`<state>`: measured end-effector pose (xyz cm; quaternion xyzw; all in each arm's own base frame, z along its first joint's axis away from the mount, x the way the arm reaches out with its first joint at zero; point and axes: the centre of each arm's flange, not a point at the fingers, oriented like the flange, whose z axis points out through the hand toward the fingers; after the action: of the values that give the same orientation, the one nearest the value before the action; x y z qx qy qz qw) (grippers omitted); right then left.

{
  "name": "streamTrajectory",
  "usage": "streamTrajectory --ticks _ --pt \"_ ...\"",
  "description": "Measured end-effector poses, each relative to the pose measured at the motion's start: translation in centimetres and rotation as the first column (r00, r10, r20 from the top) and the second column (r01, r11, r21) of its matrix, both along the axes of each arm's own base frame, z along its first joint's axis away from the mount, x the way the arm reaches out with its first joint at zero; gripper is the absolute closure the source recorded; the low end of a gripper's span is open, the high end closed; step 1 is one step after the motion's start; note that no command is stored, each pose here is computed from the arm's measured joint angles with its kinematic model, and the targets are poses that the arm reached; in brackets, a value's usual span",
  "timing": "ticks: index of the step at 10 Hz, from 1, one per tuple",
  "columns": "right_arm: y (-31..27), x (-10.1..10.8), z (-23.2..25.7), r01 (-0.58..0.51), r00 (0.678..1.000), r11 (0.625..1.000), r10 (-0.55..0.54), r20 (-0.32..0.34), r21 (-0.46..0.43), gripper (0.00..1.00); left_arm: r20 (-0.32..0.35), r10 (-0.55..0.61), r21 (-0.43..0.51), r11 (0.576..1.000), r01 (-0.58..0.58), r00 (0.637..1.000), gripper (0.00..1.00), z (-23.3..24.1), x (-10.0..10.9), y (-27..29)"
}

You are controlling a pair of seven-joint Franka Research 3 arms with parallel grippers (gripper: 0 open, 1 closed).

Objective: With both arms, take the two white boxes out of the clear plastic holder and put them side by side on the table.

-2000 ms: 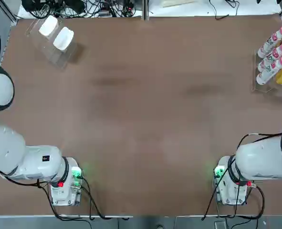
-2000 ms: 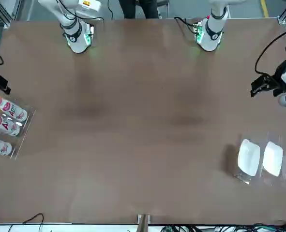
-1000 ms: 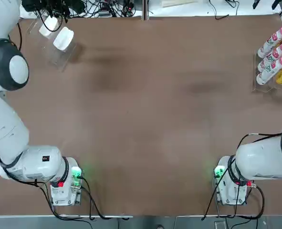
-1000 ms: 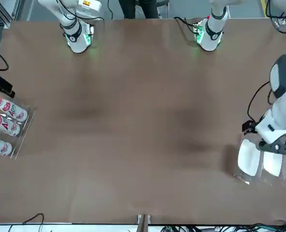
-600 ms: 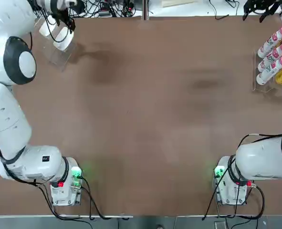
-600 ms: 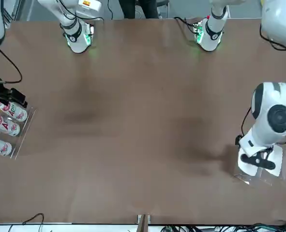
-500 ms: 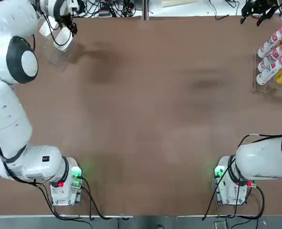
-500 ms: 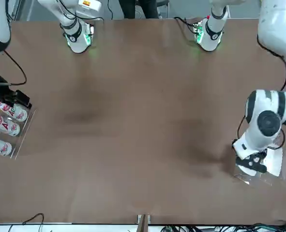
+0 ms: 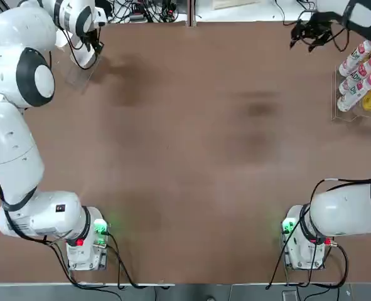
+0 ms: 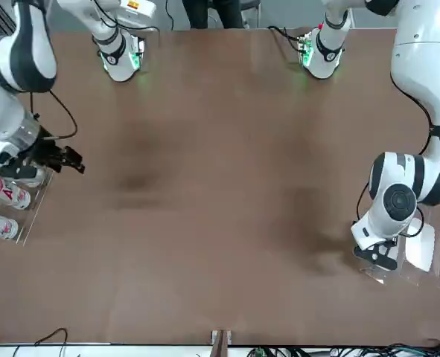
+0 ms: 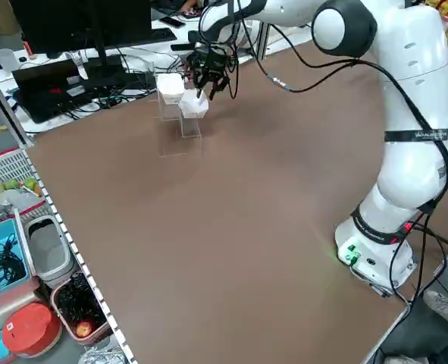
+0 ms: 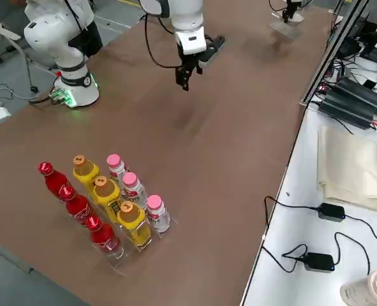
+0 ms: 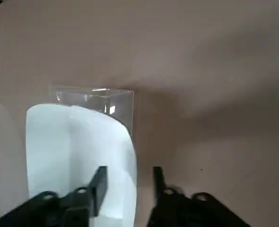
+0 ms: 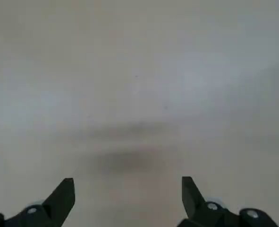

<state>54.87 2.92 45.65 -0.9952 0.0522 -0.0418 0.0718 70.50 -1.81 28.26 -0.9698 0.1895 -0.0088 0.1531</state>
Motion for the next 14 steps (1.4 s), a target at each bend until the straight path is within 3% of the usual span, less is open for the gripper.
streamTrajectory --ticks 1,4,5,6,8,11,14 --pt "3.2 -0.1 0.0 0.008 1.000 1.000 -0.008 0.015 0.007 0.00 -0.004 0.004 0.002 1.000 -0.004 1.000 0.69 -0.2 -0.1 0.3" --pt "13.3 -0.5 -3.2 0.109 0.993 0.993 -0.111 0.041 0.042 0.00 -0.027 -0.007 0.045 0.999 0.008 1.000 0.73 -1.3 -0.7 1.7" --pt "16.0 -0.7 -4.8 0.142 0.989 0.989 -0.144 0.035 0.051 0.00 -0.026 -0.004 0.045 0.999 0.005 1.000 0.79 -1.3 -0.7 2.0" --pt "17.8 -0.9 -6.2 0.170 0.985 0.984 -0.172 0.029 0.055 0.00 -0.018 0.009 0.041 0.999 -0.009 1.000 0.97 -1.2 -0.6 1.7" --pt "19.8 -1.0 -8.5 0.225 0.974 0.972 -0.227 0.016 0.060 0.00 0.022 0.080 0.021 0.997 -0.081 0.997 0.98 -0.7 -0.5 -0.4" --pt "24.1 -2.3 -11.4 0.282 0.959 0.957 -0.282 -0.007 0.065 0.00 0.017 0.220 -0.064 0.974 -0.219 0.975 0.98 1.5 -1.8 -9.8" --pt "24.0 -2.2 -11.8 0.294 0.956 0.954 -0.294 -0.010 0.062 0.00 -0.018 0.362 -0.183 0.915 -0.359 0.932 0.98 5.8 -5.7 -23.9"
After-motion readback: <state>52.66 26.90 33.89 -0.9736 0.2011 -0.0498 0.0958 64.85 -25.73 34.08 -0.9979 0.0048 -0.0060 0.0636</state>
